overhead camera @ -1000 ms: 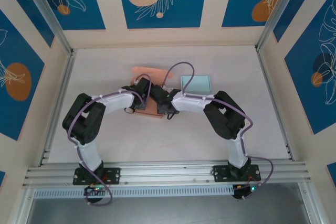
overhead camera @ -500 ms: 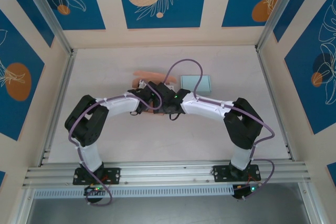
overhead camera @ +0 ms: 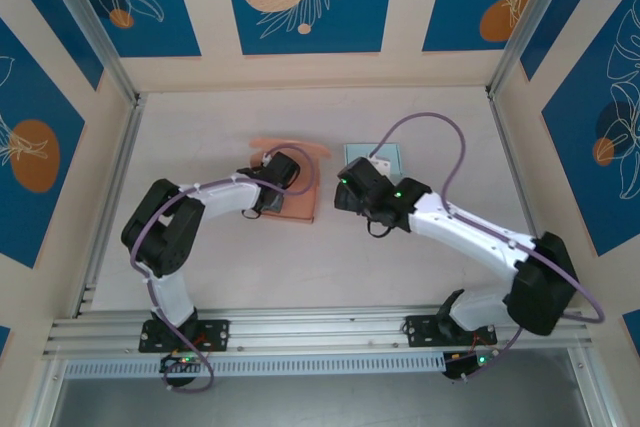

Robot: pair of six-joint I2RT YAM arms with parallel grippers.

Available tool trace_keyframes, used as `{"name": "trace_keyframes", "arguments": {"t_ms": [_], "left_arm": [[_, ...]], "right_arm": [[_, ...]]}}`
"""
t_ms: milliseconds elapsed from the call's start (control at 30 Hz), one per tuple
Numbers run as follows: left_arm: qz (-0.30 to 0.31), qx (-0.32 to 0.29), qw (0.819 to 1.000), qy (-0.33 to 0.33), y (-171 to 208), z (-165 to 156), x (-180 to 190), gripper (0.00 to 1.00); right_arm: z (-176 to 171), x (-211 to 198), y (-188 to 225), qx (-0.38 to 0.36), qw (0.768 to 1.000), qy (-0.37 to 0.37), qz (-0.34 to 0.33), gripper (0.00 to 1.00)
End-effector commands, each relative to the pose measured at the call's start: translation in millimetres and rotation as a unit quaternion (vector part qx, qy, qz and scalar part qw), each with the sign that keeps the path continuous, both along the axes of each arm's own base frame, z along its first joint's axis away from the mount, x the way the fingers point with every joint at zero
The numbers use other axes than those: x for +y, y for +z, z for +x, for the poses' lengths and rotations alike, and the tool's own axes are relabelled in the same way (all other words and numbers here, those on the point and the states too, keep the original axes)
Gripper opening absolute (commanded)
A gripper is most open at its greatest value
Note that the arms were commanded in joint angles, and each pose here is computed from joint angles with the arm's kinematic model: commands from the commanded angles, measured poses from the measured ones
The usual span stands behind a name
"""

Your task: Fold the paper box

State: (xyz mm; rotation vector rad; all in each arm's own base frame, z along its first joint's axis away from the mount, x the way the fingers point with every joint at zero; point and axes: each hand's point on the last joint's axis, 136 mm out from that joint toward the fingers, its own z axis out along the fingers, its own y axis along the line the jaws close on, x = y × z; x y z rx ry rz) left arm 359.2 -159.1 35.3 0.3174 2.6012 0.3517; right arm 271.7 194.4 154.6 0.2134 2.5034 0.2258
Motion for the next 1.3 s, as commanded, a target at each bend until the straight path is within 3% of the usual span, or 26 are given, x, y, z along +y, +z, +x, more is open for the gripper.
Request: {"name": "trace_keyframes", "arguments": {"t_ms": [0,200,367,533,733,767,1000,1167,1267], "left_arm": [[0.102,0.052,0.993,-0.011,-10.9,-13.2,25.7,0.00],[0.227,0.070,0.971,0.000,-12.7,-11.8,32.4,0.02],[0.246,0.081,0.966,0.011,-22.9,-15.5,32.9,0.02],[0.167,0.073,0.983,0.009,-21.5,-18.9,14.9,0.09],[0.062,0.045,0.997,0.004,4.3,-18.9,-9.0,0.42],[0.051,0.039,0.998,0.004,9.5,-17.7,-10.3,0.44],[-0.024,0.012,1.000,0.000,33.6,-20.2,-23.1,0.52],[-0.117,-0.007,0.993,-0.013,61.4,-28.4,-38.7,0.67],[-0.175,-0.031,0.984,-0.033,89.8,-39.5,-44.5,0.70]], "right_arm": [[-5.3,-21.3,7.5,-0.023,0.999,-0.028,0.010,0.84],[-12.9,-40.1,23.0,-0.054,0.997,-0.029,0.046,0.84],[-19.2,-56.0,25.8,-0.059,0.997,-0.032,0.047,0.84],[-23.0,-63.6,21.3,-0.057,0.997,-0.031,0.050,0.83],[-26.7,-60.3,18.9,-0.059,0.996,-0.021,0.065,0.83],[-27.1,-60.3,18.1,-0.058,0.996,-0.021,0.064,0.83],[-31.5,-58.8,20.2,-0.054,0.997,-0.012,0.053,0.83],[-32.2,-53.4,22.2,-0.055,0.997,0.009,0.047,0.83],[-30.1,-41.8,27.9,-0.060,0.996,0.047,0.048,0.82]]}}
